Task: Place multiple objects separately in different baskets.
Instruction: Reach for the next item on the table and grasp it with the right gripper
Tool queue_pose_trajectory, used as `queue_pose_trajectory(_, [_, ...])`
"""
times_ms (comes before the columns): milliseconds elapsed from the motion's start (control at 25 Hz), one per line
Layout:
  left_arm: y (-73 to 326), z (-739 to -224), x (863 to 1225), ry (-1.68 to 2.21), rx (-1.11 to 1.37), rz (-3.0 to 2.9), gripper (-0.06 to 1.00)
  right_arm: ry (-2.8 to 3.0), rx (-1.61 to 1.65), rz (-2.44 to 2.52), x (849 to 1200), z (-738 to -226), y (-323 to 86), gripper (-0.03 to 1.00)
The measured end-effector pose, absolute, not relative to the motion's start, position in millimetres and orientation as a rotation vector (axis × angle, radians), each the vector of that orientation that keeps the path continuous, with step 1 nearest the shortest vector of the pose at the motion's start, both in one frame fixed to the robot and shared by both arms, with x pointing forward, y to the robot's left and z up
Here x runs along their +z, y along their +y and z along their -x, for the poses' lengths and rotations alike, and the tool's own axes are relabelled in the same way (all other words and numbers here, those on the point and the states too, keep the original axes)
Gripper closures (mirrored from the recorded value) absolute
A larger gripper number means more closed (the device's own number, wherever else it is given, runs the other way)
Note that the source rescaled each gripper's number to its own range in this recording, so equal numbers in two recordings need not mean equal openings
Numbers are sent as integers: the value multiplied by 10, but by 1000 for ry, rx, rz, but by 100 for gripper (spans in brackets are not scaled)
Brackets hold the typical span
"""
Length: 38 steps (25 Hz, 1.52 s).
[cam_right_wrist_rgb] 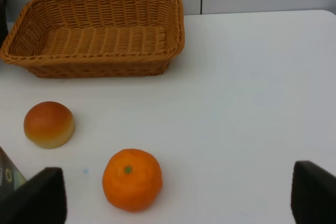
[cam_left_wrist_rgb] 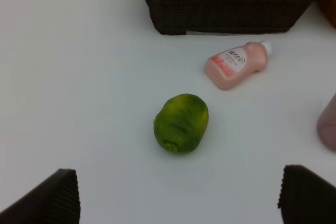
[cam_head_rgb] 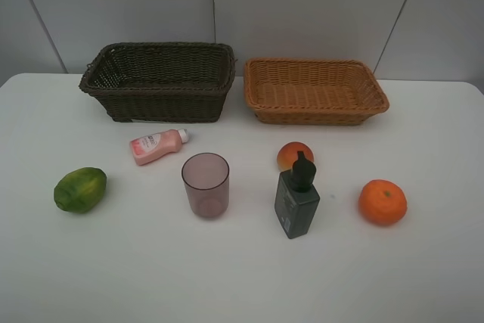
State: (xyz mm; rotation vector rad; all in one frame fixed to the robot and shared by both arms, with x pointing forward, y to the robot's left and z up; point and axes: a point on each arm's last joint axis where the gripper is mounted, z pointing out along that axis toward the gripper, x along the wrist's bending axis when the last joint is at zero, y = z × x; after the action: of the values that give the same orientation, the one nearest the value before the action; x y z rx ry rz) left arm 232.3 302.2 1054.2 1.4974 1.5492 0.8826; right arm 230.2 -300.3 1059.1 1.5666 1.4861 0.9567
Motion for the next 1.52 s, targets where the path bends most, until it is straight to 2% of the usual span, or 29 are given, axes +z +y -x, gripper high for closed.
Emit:
queue_pose_trajectory(1120, [3022, -2323, 10542, 1549, 883, -1497, -4, 1501, 974, -1580, 10592, -2320, -2985, 8])
queue_pose_trajectory(1280, [3022, -2323, 10542, 1549, 883, -1497, -4, 1595, 951, -1681, 10631, -2525, -2945, 8])
queue_pose_trajectory(1520, [3022, -2323, 10542, 1549, 883, -1497, -4, 1731, 800, -1836, 10888, -3072, -2948, 8])
